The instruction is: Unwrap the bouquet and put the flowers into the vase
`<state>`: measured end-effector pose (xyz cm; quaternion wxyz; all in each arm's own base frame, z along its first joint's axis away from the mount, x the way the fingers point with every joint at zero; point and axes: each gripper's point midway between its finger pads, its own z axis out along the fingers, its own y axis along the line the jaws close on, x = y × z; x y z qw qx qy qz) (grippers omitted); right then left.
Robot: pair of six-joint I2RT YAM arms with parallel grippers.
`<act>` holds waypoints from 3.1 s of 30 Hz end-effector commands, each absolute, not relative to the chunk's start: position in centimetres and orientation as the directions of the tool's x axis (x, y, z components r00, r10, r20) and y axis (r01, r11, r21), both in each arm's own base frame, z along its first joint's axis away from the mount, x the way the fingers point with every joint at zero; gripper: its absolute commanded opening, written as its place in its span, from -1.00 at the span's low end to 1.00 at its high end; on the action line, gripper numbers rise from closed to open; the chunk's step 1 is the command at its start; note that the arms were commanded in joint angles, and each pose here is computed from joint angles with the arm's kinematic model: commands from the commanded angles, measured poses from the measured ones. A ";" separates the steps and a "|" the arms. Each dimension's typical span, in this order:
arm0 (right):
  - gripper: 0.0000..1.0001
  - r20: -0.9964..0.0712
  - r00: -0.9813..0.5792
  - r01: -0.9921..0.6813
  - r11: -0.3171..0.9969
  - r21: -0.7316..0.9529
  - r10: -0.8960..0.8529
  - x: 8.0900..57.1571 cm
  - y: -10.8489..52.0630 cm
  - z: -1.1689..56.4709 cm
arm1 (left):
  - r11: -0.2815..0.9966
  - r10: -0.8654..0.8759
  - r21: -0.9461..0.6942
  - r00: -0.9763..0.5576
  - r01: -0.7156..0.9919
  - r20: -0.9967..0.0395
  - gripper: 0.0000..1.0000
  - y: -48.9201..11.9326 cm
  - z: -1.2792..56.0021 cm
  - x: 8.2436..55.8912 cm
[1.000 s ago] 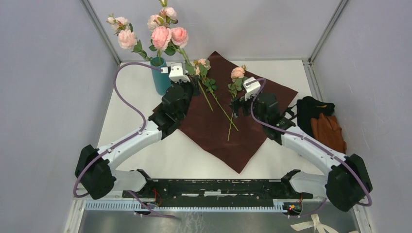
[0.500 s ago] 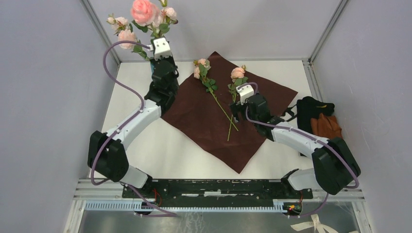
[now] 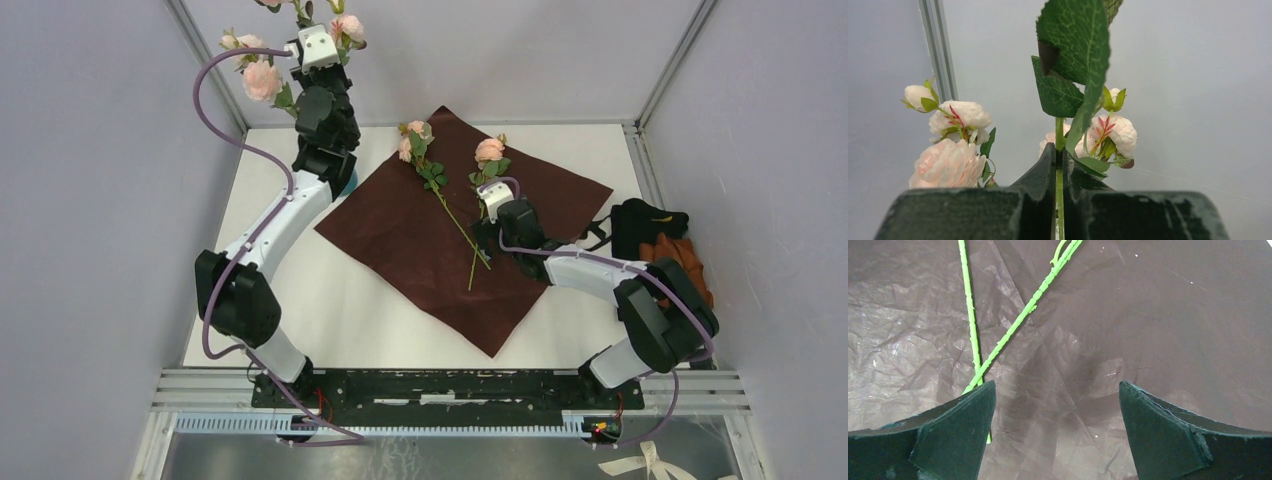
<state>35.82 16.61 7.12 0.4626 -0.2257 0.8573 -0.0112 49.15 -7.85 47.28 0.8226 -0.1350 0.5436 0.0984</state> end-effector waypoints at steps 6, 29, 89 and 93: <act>0.96 -0.810 -0.437 -0.363 0.901 -0.238 -0.391 37.5 17.3 8.4 | 0.924 0.118 -0.049 0.407 -0.378 -0.906 -0.96 -5.3 48.6 50.1; 0.96 -0.800 -0.449 -0.370 0.898 -0.239 -0.398 37.4 17.4 7.7 | 0.881 0.146 0.020 0.232 -0.473 -0.962 -0.96 -2.7 39.3 54.5; 0.96 -0.794 -0.467 -0.423 0.887 -0.186 -0.389 37.6 19.1 6.4 | 0.941 -0.261 -0.213 -0.162 -0.262 -0.952 0.94 -7.5 31.1 50.0; 0.96 -0.786 -0.476 -0.427 0.885 -0.186 -0.395 37.7 19.5 6.3 | 0.946 -0.287 -0.245 -0.200 -0.212 -0.937 0.94 -8.6 30.0 49.0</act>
